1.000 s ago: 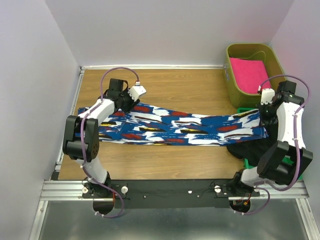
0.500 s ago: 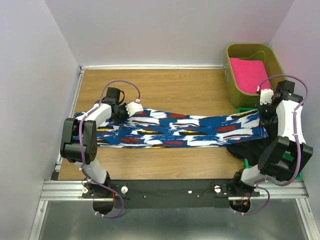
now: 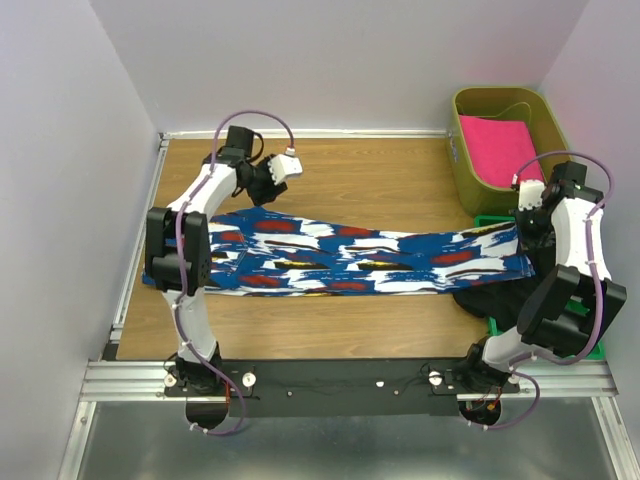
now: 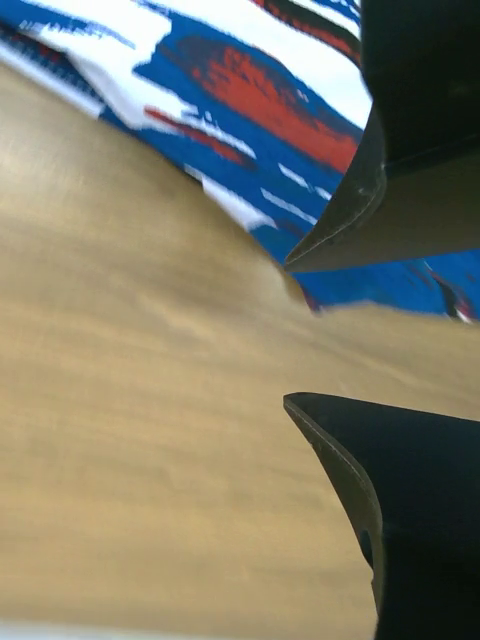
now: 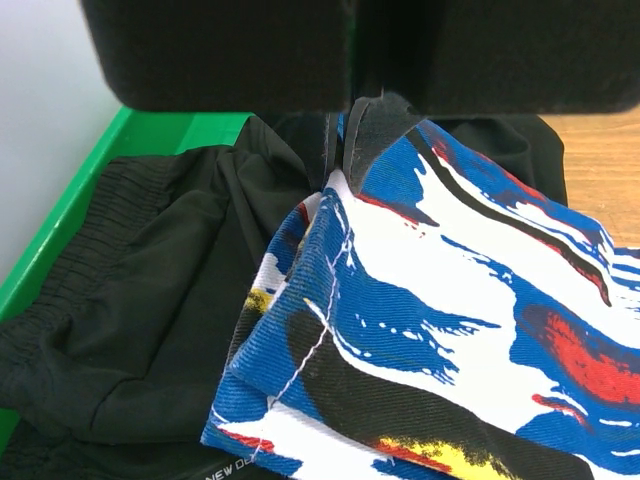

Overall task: Fold and stack the mixed laundry pile
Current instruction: Fold the trousers at the center of the board.

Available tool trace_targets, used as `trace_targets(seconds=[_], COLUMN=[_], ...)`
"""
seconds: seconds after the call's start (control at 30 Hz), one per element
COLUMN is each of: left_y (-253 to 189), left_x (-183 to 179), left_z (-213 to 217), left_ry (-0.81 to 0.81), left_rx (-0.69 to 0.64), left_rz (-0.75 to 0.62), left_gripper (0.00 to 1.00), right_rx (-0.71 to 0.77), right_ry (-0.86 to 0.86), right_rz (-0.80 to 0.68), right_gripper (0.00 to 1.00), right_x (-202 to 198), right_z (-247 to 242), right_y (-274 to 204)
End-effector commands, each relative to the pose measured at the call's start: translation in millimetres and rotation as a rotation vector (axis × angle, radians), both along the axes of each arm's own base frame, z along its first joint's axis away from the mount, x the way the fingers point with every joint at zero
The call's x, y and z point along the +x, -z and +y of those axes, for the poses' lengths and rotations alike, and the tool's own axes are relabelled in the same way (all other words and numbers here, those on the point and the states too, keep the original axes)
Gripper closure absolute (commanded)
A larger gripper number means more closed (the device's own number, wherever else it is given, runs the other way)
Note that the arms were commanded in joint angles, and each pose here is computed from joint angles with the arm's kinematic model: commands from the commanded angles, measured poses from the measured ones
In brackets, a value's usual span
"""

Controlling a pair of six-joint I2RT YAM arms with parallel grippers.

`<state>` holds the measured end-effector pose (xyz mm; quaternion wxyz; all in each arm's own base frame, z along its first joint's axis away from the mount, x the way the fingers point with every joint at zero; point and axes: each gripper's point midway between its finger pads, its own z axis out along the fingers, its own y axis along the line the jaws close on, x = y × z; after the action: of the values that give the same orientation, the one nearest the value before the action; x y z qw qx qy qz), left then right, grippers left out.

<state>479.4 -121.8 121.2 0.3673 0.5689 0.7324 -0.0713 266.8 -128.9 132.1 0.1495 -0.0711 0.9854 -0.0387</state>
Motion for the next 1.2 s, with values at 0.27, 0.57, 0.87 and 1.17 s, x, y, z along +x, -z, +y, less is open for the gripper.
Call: trace_targets(seconds=[0.27,0.57,0.87,1.17], left_y=[76,47,26,6], left_x=[-70,-98,-112,-37], left_z=[-4,4,19,26], left_ry=[0.152,0.157,0.057,-0.159], left_rx=[0.06,0.063,0.056,-0.079], left_rz=[0.285,0.167,0.012,0.048], left_gripper=[0.56,1.0,1.0,0.35], right_rx=[0.008,-0.003,-0.016,-0.029], right_ry=[-0.009,-0.01,-0.028,-0.047], right_rz=[0.015,0.022,0.024,0.01], right_gripper=[0.99,0.99,0.99,0.99], right_x=[4,2,-7,-15], right_z=[-3,-4,-2,0], right_y=[5,10,10,1])
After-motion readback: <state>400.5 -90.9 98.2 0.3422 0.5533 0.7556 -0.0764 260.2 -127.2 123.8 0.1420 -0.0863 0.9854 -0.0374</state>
